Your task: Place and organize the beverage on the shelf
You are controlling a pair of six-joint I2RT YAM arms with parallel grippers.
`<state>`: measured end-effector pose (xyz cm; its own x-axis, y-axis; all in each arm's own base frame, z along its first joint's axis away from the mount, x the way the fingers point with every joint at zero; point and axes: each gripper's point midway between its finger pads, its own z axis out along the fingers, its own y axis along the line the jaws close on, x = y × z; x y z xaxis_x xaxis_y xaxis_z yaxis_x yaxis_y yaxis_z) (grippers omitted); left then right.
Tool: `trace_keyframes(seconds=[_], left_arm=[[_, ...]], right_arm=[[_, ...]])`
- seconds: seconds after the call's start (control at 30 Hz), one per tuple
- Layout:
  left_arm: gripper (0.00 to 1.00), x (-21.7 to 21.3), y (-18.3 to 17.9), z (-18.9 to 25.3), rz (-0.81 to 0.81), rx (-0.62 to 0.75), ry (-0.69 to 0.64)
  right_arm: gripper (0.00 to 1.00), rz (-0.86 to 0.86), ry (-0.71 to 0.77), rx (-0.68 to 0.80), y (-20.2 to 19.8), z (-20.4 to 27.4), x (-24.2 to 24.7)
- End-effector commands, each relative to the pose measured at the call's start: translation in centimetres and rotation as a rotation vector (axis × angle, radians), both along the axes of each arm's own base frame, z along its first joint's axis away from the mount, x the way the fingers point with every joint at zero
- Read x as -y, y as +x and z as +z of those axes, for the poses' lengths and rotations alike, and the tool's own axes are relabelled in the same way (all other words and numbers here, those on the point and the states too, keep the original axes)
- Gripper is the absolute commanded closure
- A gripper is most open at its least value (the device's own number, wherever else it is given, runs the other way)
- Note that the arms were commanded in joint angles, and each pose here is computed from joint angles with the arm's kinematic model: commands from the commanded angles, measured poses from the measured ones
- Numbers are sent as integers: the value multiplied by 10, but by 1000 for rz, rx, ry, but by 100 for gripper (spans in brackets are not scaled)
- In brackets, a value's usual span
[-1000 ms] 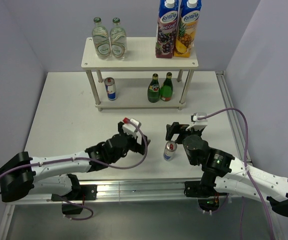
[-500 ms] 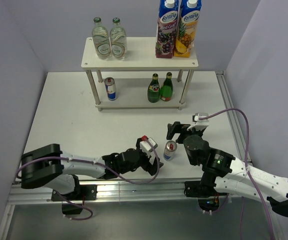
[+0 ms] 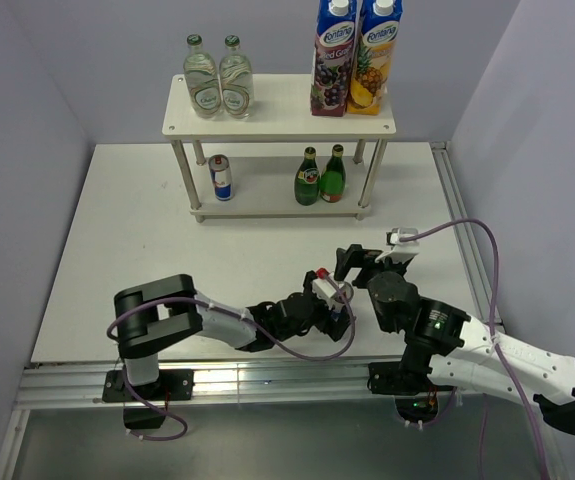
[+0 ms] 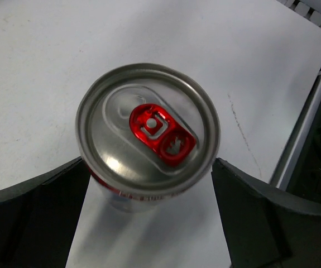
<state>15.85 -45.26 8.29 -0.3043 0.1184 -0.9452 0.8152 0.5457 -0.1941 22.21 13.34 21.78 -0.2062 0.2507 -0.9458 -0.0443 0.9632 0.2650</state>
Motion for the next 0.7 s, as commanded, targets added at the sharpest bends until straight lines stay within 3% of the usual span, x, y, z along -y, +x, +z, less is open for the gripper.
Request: trace_keyframes(seconds=[0.0,0.07,0.1,0.23,0.27,0.3,0.43,0.67], left_arm=[[6,20,15,24,32,51,-100],[11,22,21,16,57,41,-90],[27,25,26,19,73,42,-95],[60,24,40,12,118,38,-74],[72,24,41,14,123,36,-77],[99,21,44,14,133,36,-76],[100,6,52,27,193,60,-70],[100,-59,92,80,392,92,-86]], right_arm=[[1,-7,16,10,1,3,-2],[1,-2,14,8,2,3,-3],[1,-2,12,8,2,4,-4],[1,-2,4,6,3,3,-5],[1,-1,1,5,3,3,-5],[1,-1,2,6,3,2,-5],[1,-1,6,8,3,3,-5],[1,6,22,15,2,6,-5]])
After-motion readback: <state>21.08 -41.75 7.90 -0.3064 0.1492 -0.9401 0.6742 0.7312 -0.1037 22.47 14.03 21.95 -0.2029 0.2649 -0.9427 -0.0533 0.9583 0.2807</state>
